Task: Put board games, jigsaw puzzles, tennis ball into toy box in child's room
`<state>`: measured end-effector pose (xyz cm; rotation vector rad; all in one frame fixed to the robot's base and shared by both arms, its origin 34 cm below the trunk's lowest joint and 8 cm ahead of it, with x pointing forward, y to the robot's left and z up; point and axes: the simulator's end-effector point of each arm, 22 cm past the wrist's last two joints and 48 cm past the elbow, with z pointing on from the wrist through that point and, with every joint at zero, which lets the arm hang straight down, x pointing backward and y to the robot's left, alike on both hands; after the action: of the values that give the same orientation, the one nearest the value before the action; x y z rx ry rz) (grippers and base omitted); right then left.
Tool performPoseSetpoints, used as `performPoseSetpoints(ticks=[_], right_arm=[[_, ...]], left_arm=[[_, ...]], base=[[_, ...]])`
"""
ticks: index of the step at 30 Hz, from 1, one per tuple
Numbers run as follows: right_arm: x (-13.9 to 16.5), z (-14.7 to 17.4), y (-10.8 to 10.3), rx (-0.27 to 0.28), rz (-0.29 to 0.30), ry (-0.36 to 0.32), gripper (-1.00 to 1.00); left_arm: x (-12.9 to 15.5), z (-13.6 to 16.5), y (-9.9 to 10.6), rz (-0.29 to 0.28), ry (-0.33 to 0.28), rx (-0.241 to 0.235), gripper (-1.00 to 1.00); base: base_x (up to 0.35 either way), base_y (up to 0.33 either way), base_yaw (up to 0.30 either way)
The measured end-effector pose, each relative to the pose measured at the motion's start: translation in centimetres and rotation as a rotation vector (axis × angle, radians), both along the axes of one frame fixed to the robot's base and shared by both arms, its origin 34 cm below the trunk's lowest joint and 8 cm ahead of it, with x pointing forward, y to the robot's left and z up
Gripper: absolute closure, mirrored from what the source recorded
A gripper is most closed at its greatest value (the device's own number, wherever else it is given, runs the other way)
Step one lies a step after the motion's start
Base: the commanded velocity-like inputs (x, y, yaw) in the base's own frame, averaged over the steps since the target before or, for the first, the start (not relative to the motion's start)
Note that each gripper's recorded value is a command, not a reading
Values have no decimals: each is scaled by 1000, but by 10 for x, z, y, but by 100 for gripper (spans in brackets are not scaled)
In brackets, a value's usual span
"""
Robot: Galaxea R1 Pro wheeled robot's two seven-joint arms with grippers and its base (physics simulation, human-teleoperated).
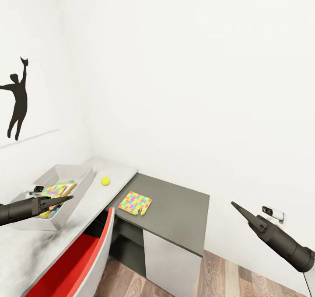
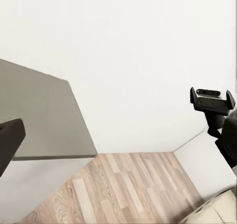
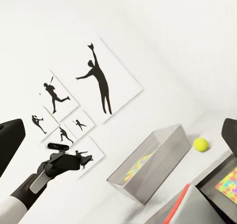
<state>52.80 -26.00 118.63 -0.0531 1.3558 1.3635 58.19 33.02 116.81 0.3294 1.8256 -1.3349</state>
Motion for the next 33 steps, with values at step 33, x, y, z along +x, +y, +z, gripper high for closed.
performPoseSetpoints(ticks=[33], right_arm=[[-2, 2, -5, 5, -7, -2, -100]], left_arm=[[-4, 9, -1, -1, -20, 1, -100]], base=[[18, 4, -272]])
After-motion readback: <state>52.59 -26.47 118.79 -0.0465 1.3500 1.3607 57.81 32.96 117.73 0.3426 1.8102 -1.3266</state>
